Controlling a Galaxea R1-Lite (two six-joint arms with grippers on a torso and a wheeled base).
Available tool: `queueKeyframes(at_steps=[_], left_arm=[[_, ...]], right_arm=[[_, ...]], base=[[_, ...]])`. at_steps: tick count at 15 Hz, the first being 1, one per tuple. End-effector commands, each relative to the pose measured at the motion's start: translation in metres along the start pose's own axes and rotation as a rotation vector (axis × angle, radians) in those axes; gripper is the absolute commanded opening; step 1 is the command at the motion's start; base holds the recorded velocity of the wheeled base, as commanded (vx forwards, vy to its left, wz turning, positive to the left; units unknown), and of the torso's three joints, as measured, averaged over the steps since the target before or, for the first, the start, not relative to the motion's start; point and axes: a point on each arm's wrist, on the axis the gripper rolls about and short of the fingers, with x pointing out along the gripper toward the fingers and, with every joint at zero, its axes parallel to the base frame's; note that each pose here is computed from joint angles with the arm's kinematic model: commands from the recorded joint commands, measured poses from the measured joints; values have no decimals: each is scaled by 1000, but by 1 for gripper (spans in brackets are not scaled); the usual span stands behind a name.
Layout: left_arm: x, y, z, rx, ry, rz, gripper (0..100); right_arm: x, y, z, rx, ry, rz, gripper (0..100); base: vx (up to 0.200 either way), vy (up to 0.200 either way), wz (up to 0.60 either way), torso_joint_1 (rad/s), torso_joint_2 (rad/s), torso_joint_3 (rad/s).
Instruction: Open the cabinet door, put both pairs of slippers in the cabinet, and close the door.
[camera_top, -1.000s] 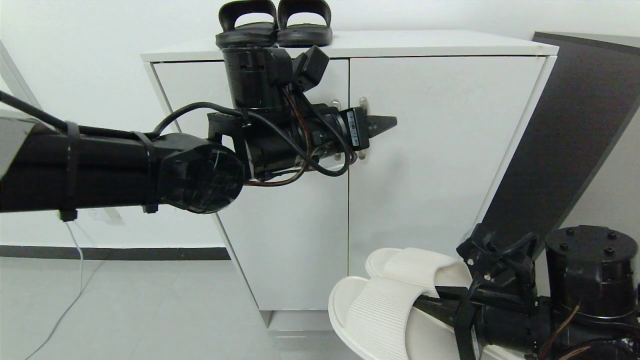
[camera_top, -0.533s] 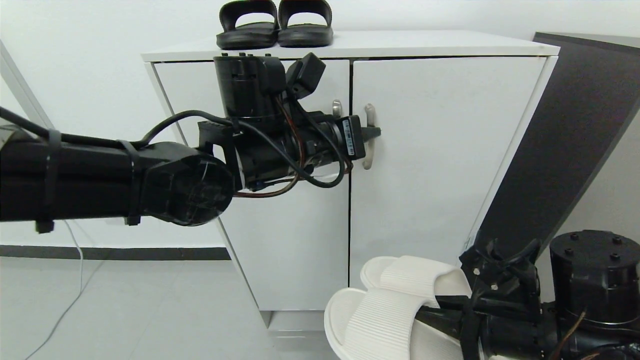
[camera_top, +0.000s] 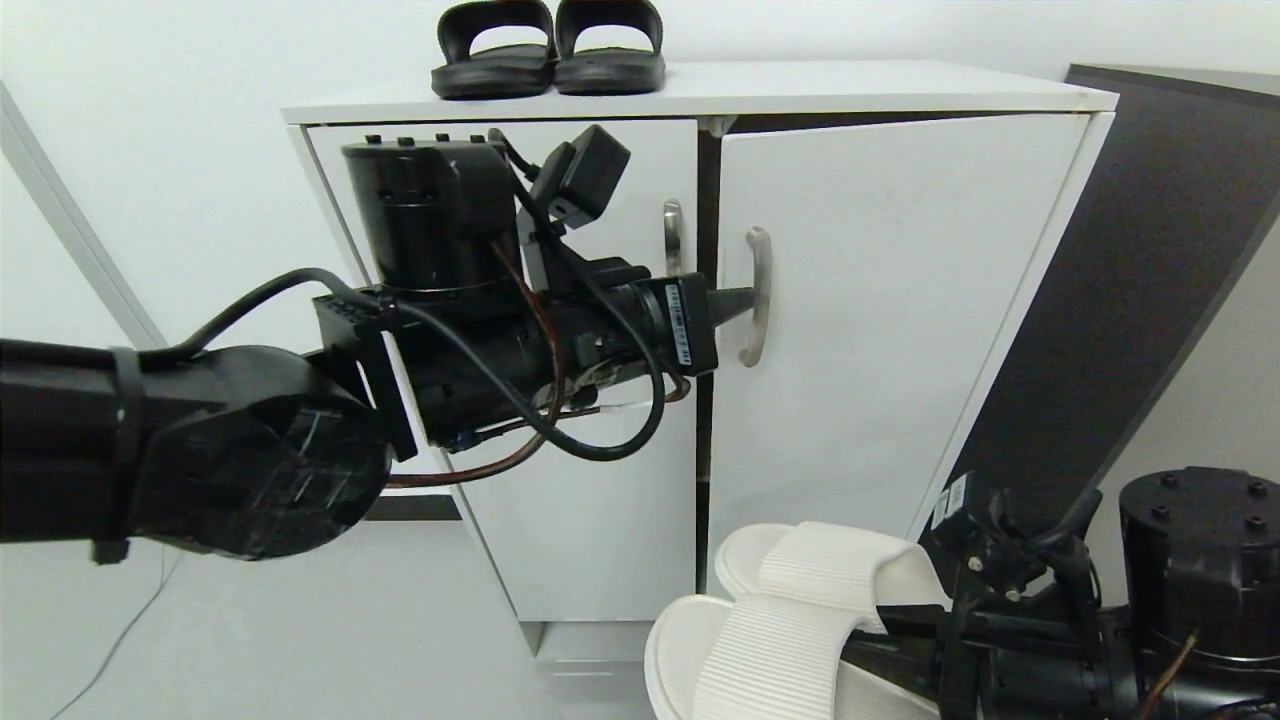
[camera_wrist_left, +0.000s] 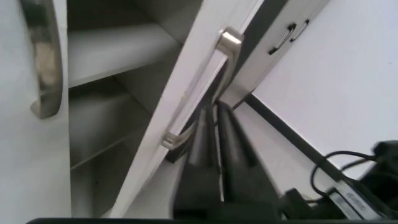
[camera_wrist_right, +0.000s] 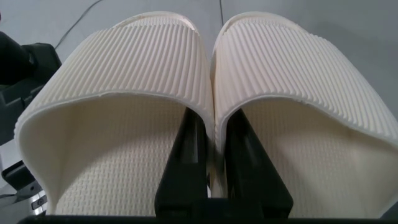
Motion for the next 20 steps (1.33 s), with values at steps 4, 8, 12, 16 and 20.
queueKeyframes(at_steps=[4, 8, 12, 16, 20], left_arm=[[-34, -12, 7, 3, -41, -13, 0], [-29, 12, 10, -11, -63, 44, 0], [-8, 38, 13, -28, -71, 78, 0], [15, 46, 18, -42, -95, 70, 0], [24, 46, 23, -33, -101, 22, 0]], right_arm=[[-1, 0, -1, -20, 0, 3, 0], [-1, 0, -2, -28, 5, 3, 0], [-1, 0, -2, -29, 6, 3, 0], [0, 5, -6, -32, 24, 22, 0], [0, 10, -11, -36, 42, 42, 0]], base=[[0, 0, 0, 0, 0, 0], [0, 0, 0, 0, 0, 0], [0, 0, 0, 0, 0, 0], [0, 0, 0, 0, 0, 0], [0, 0, 0, 0, 0, 0]])
